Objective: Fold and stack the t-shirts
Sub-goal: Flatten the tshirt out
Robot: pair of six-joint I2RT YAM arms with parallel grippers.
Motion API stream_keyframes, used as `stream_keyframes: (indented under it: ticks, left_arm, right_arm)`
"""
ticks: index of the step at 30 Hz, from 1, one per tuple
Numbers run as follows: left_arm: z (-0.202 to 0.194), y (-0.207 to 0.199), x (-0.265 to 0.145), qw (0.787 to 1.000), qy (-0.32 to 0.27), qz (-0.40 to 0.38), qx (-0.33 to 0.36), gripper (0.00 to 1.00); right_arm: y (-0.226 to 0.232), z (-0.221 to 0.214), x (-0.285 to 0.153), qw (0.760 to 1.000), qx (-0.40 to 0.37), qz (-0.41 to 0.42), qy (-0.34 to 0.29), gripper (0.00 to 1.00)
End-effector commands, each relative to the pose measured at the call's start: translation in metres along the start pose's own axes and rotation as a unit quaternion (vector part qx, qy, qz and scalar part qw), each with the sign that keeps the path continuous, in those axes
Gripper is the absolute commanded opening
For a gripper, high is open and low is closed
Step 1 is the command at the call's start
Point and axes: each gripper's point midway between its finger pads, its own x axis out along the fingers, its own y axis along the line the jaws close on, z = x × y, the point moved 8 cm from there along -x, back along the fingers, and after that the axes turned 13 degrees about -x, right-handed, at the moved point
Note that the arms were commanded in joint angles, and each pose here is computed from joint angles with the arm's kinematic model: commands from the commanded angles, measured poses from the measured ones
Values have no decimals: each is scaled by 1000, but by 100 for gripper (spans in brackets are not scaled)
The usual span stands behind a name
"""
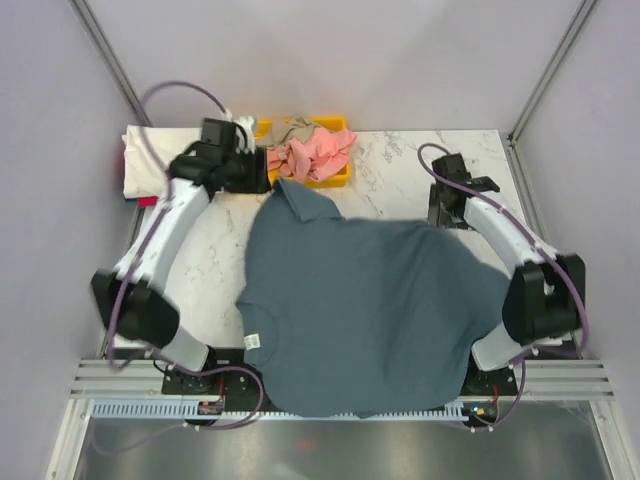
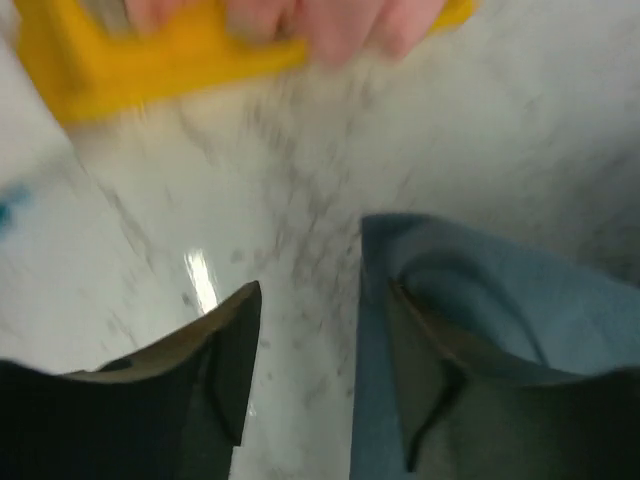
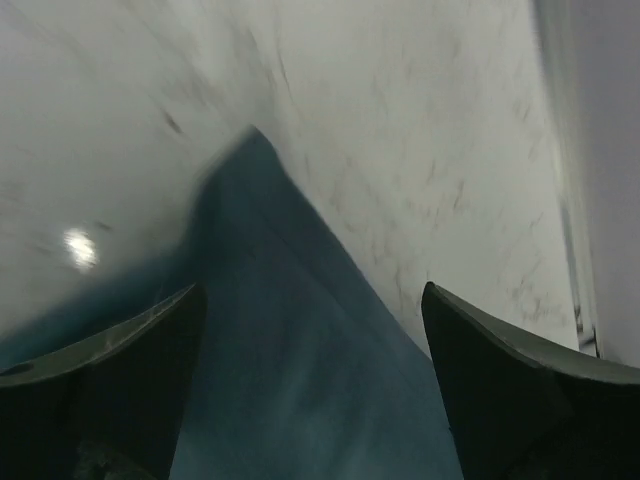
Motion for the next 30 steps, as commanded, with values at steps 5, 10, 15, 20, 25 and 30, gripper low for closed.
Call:
stream_keyframes:
  ticks: [5,10,15,20,25,30]
  left_arm:
    - [-59,48,25,986,115,83,-88,85]
    - [-65,46,-5,990,78,82,-89,82]
    - [-95,31,-15,990,62,20,-124,77]
    - [-152,10,15,986,108,1,-126,63]
    - [-202,-2,8,983,125,-38,-125,53]
    - [-185,22,-53,992,35,34,-115,52]
  right_arm:
    - [-19,-13,-6,1000,23,7,20,98]
    - [-22,-20,-18,999,23,26,0,98]
    - [-8,-32,-10,997,25,75,-3,98]
    - [54,-29,-7,955,25,295,-25,96]
    - [134,-23,-30,917,-92,382,-70,91]
    - [200,-13,-36,898,-194,384,-93,73]
